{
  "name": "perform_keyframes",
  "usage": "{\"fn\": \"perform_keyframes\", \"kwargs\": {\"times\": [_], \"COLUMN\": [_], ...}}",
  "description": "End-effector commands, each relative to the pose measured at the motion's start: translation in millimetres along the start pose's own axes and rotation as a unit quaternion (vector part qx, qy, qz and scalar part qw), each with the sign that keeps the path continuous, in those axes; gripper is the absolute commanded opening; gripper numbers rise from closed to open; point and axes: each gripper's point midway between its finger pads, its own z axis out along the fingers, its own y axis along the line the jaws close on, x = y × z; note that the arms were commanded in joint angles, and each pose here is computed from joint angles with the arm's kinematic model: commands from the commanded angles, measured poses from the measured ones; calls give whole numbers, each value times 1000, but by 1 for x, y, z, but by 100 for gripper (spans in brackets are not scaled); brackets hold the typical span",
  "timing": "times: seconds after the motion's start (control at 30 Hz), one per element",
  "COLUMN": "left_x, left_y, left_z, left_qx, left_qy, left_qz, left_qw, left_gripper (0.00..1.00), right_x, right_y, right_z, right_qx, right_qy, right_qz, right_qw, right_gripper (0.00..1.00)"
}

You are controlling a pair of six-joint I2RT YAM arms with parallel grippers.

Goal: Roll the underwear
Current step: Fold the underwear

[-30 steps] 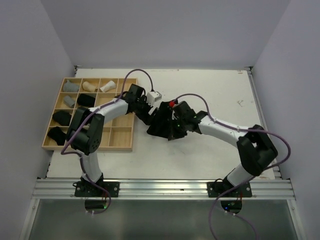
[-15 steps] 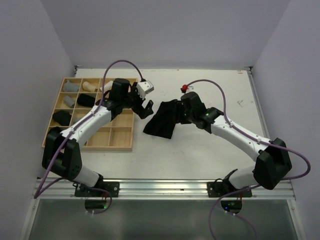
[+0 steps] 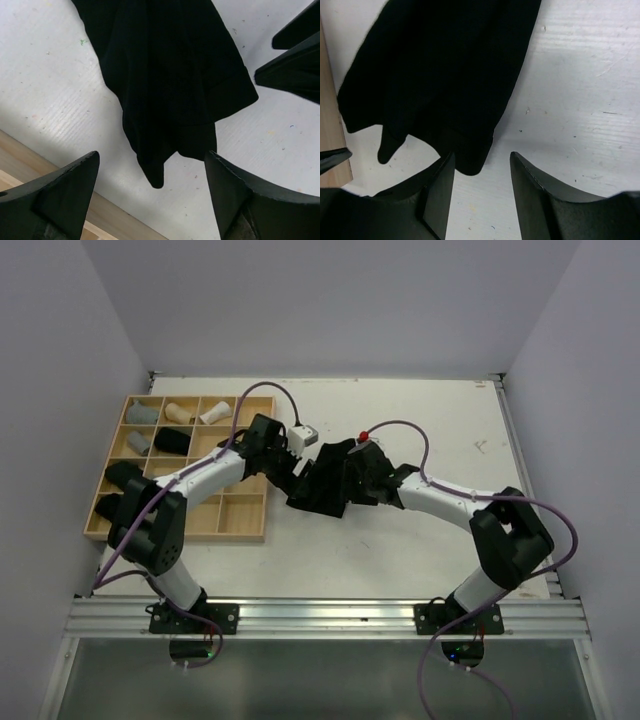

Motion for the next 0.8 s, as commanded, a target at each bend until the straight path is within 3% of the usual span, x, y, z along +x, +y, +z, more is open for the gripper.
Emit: {"fn": "perform_keyframes", "kwargs": {"times": [0.0, 0.17, 0.43, 0.77], "left_x": [-2, 9, 24, 25], "left_y": [-10, -16, -29, -36], "left_z": [2, 9, 15, 16], "left_qx": [22, 42, 69, 59], "left_qy": [-8, 8, 35, 46], "left_qz": [-42, -71, -116, -121], "left_qw": [999, 997, 990, 990], "left_gripper": [90, 90, 77, 69], "right_x": [4, 15, 21, 33], "right_y": [11, 4, 8, 8], "right_z": [17, 35, 47, 48], "right_qx": [-28, -20, -34, -42], "right_qy": [2, 18, 32, 50], "right_qz": [46, 74, 91, 97], "right_qw": [999, 997, 995, 993], "right_gripper": [53, 54, 52, 40]}}
